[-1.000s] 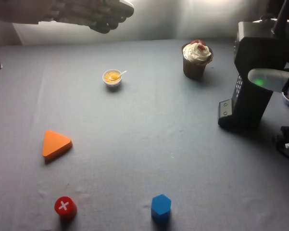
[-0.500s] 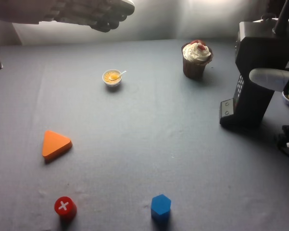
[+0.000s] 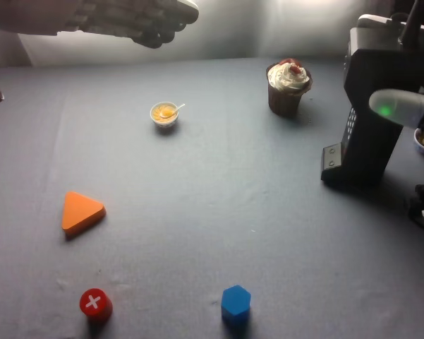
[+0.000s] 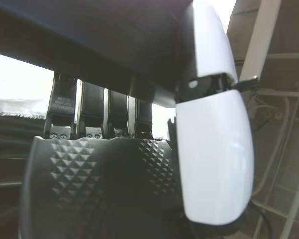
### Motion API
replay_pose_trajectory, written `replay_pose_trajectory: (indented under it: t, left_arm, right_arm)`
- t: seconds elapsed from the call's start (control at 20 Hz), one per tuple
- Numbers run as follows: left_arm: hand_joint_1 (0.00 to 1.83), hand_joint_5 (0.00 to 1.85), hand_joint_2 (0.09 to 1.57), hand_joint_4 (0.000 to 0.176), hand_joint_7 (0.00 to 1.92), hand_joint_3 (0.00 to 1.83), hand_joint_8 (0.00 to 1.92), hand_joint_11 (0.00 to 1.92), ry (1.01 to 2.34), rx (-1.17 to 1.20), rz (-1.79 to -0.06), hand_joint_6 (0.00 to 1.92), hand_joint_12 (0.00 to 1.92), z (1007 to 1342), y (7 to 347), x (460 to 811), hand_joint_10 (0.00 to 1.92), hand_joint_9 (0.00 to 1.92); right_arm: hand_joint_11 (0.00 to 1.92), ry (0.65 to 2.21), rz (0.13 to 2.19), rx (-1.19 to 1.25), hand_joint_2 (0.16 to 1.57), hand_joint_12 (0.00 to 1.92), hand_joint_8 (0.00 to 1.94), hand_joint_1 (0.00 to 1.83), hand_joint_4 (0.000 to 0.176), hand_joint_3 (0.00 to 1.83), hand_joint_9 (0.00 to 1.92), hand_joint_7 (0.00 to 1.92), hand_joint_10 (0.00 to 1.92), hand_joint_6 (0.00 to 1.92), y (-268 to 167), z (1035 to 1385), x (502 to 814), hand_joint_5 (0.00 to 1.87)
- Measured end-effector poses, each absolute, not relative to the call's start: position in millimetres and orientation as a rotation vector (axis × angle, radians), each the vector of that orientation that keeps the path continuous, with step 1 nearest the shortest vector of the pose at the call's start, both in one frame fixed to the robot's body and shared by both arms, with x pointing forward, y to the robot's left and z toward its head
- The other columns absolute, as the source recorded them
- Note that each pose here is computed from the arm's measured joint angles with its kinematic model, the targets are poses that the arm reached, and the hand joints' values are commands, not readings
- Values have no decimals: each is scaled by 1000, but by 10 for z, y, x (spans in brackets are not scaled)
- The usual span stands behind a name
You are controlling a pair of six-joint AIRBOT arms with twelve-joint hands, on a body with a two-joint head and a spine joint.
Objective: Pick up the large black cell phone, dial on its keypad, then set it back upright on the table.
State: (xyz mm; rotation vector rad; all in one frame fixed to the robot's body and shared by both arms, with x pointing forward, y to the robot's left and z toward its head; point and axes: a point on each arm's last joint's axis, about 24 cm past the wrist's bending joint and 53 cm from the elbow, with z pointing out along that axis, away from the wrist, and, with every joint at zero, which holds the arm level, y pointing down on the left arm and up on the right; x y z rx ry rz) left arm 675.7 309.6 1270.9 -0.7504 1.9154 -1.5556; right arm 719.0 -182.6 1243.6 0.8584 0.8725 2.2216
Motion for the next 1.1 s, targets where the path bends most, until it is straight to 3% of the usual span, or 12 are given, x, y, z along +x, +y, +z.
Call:
replay_pose_trajectory:
  t: [0.05,0.1,0.15,0.35,0.7,0.8,0.9,1.0,1.1]
  left_arm:
    - [0,184,1103,27,155,0,1,0,1916,-750,-1555,0,303,12709,3097,6757,2,155]
    - [0,164,1107,23,137,1,1,0,1916,-750,-1556,0,277,12709,3096,6756,0,137]
    - [0,162,1104,23,133,0,0,0,1916,-750,-1556,1,274,12709,3096,6756,1,136]
    - [0,189,1117,14,161,4,5,0,1915,-751,-1555,6,311,12709,3103,6756,3,154]
    - [0,192,1111,9,165,0,2,0,1914,-753,-1551,3,325,12705,3121,6747,2,154]
    - [0,186,1113,8,163,0,1,0,1912,-757,-1550,1,291,12705,3146,6736,3,143]
    - [0,157,1126,12,152,5,0,0,1907,-763,-1544,0,277,12703,3185,6729,5,147]
    - [0,111,1138,1,96,4,2,0,1906,-765,-1541,1,141,12701,3195,6729,3,91]
    - [0,124,1139,3,113,1,0,0,1906,-764,-1542,0,175,12702,3193,6729,2,108]
  right_arm:
    - [8,874,2221,856,972,745,0,925,43,0,244,357,0,0,-1826,12437,7189,439]
    - [1,875,2220,852,983,303,5,737,72,0,112,184,0,2,-1829,12441,7191,225]
    - [0,880,2218,847,974,60,0,564,82,0,22,36,0,3,-1830,12441,7193,64]
    - [0,870,2210,849,869,0,0,284,133,0,0,0,0,0,-1876,12451,7217,0]
    - [0,889,2211,832,871,0,0,249,124,0,0,0,0,0,-1844,12451,7203,0]
    - [0,889,2211,830,880,0,0,264,131,0,0,0,0,0,-1849,12456,7201,0]
    - [0,889,2208,828,891,0,0,228,122,0,0,0,0,0,-1866,12465,7202,0]
    - [0,896,2199,824,907,0,0,221,104,5,0,0,0,0,-1900,12461,7195,0]
    - [0,916,2179,824,921,0,0,223,89,9,0,0,0,0,-1962,12428,7178,0]
